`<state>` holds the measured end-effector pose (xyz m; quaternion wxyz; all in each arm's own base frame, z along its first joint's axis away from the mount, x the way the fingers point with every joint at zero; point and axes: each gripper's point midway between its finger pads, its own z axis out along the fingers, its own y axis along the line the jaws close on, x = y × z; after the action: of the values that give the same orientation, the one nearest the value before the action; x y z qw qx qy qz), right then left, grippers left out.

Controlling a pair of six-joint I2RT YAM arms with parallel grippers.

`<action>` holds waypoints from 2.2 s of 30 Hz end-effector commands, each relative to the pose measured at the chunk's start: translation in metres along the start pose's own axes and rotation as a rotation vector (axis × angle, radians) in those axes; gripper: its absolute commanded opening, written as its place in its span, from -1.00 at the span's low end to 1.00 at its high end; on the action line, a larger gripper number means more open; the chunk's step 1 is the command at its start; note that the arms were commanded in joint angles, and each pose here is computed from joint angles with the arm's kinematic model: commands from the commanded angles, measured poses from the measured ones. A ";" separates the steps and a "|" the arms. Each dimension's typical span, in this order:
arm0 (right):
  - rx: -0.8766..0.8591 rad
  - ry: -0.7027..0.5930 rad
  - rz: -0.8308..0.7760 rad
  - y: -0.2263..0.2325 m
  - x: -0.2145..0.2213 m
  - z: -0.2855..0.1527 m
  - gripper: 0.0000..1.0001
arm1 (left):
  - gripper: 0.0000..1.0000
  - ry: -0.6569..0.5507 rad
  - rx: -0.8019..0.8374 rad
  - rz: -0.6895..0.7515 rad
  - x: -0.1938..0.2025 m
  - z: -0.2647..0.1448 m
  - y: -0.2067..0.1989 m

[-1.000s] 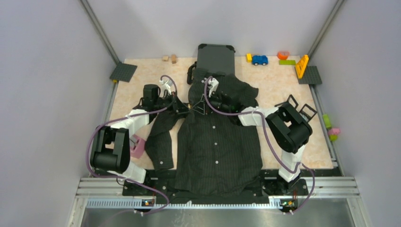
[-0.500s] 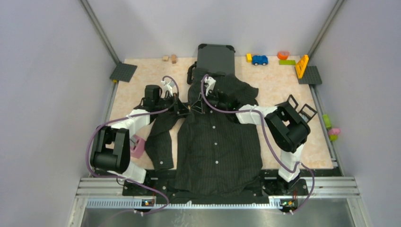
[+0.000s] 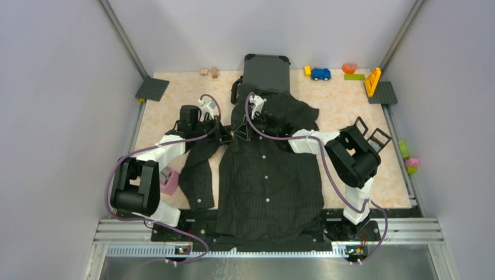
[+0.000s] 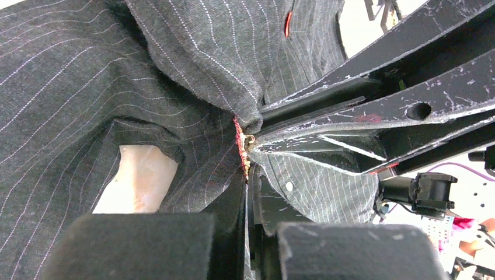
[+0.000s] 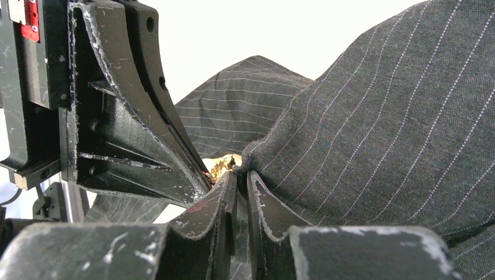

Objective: Pin the brooch onto the clothing

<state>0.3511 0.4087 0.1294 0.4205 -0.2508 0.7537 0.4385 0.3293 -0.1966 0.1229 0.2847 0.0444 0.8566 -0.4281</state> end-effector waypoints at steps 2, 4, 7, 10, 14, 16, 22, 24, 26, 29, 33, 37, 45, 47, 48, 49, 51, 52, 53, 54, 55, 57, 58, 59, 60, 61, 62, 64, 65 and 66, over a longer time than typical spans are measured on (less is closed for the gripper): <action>0.069 -0.109 -0.022 -0.005 -0.029 -0.009 -0.73 | -1.00 0.008 0.006 0.013 -0.002 -0.006 -0.015; 0.070 -0.121 -0.023 -0.004 -0.031 -0.011 -0.73 | -1.00 0.006 -0.010 0.000 -0.001 -0.005 -0.012; 0.080 -0.133 -0.024 -0.004 -0.034 -0.015 -0.72 | -1.00 0.000 -0.035 -0.017 -0.001 -0.005 -0.008; 0.095 -0.145 -0.025 -0.004 -0.036 -0.020 -0.70 | -1.00 -0.008 -0.051 -0.030 -0.003 -0.005 -0.005; 0.097 -0.162 -0.029 -0.003 -0.042 -0.028 -0.66 | -1.00 -0.013 -0.054 -0.038 -0.004 -0.005 -0.005; 0.094 -0.170 -0.032 0.000 -0.045 -0.031 -0.64 | -1.00 -0.015 -0.068 -0.043 -0.004 -0.004 -0.003; 0.095 -0.184 -0.040 0.004 -0.051 -0.039 -0.53 | -0.93 -0.033 -0.102 -0.049 -0.008 -0.007 0.000; 0.104 -0.185 -0.039 0.005 -0.052 -0.043 -0.48 | -0.36 -0.039 -0.126 -0.047 -0.010 -0.009 0.002; 0.109 -0.187 -0.043 0.007 -0.055 -0.049 -0.42 | 0.21 -0.060 -0.163 -0.031 -0.015 -0.015 0.004; 0.143 -0.186 -0.043 0.010 -0.063 -0.063 -0.31 | 0.76 -0.115 -0.216 0.007 -0.025 -0.030 0.001; 0.256 -0.145 -0.017 0.000 -0.069 -0.090 -0.17 | 0.81 -0.216 -0.298 0.068 -0.045 -0.064 -0.014; 0.412 -0.043 0.022 -0.022 -0.059 -0.130 -0.06 | 0.83 -0.281 -0.271 0.148 -0.062 -0.094 -0.048; 0.780 0.064 0.101 -0.074 -0.041 -0.235 0.08 | 0.85 -0.328 -0.437 0.310 -0.087 -0.132 -0.049; 0.862 0.063 0.155 -0.092 -0.035 -0.261 0.09 | 0.85 -0.357 -0.470 0.314 -0.087 -0.135 -0.039; 0.902 0.058 0.184 -0.101 -0.031 -0.274 0.09 | 0.85 -0.359 -0.477 0.319 -0.085 -0.137 -0.037; 0.952 0.047 0.214 -0.112 -0.028 -0.288 0.09 | 0.85 -0.357 -0.482 0.337 -0.083 -0.139 -0.037; 1.062 0.036 0.266 -0.134 -0.018 -0.316 0.09 | 0.85 -0.367 -0.521 0.346 -0.081 -0.143 -0.029; 1.128 0.025 0.291 -0.147 -0.014 -0.333 0.10 | 0.85 -0.365 -0.536 0.340 -0.078 -0.144 -0.025; 1.173 0.025 0.308 -0.157 -0.010 -0.344 0.10 | 0.84 -0.357 -0.542 0.339 -0.077 -0.144 -0.023; 1.215 0.030 0.324 -0.167 -0.005 -0.355 0.10 | 0.84 -0.354 -0.546 0.338 -0.076 -0.144 -0.022; 1.253 0.032 0.341 -0.177 -0.001 -0.366 0.10 | 0.84 -0.354 -0.551 0.336 -0.075 -0.144 -0.021; 1.315 0.046 0.374 -0.195 0.007 -0.382 0.09 | 0.84 -0.347 -0.565 0.332 -0.074 -0.143 -0.016; 1.347 0.052 0.387 -0.203 0.010 -0.390 0.09 | 0.84 -0.343 -0.575 0.330 -0.073 -0.143 -0.014; 1.382 0.065 0.400 -0.211 0.015 -0.396 0.09 | 0.84 -0.339 -0.586 0.330 -0.073 -0.144 -0.011; 1.415 0.063 0.416 -0.218 0.017 -0.405 0.08 | 0.84 -0.336 -0.598 0.329 -0.072 -0.144 -0.009; 1.439 0.052 0.427 -0.224 0.019 -0.412 0.08 | 0.84 -0.336 -0.606 0.329 -0.072 -0.145 -0.008; 1.460 0.036 0.435 -0.230 0.019 -0.417 0.08 | 0.84 -0.337 -0.610 0.332 -0.072 -0.145 -0.007; 1.498 0.012 0.449 -0.241 0.023 -0.428 0.08 | 0.84 -0.333 -0.618 0.332 -0.072 -0.145 -0.005; 1.519 0.010 0.460 -0.247 0.026 -0.433 0.08 | 0.84 -0.329 -0.625 0.332 -0.072 -0.145 -0.003; 1.537 0.007 0.469 -0.252 0.029 -0.439 0.08 | 0.84 -0.326 -0.629 0.333 -0.072 -0.145 -0.002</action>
<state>0.3333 -0.0649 0.1043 0.3476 0.2404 0.9018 -0.0905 0.3221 -0.0850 0.2304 0.4767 0.0254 0.8710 -0.1160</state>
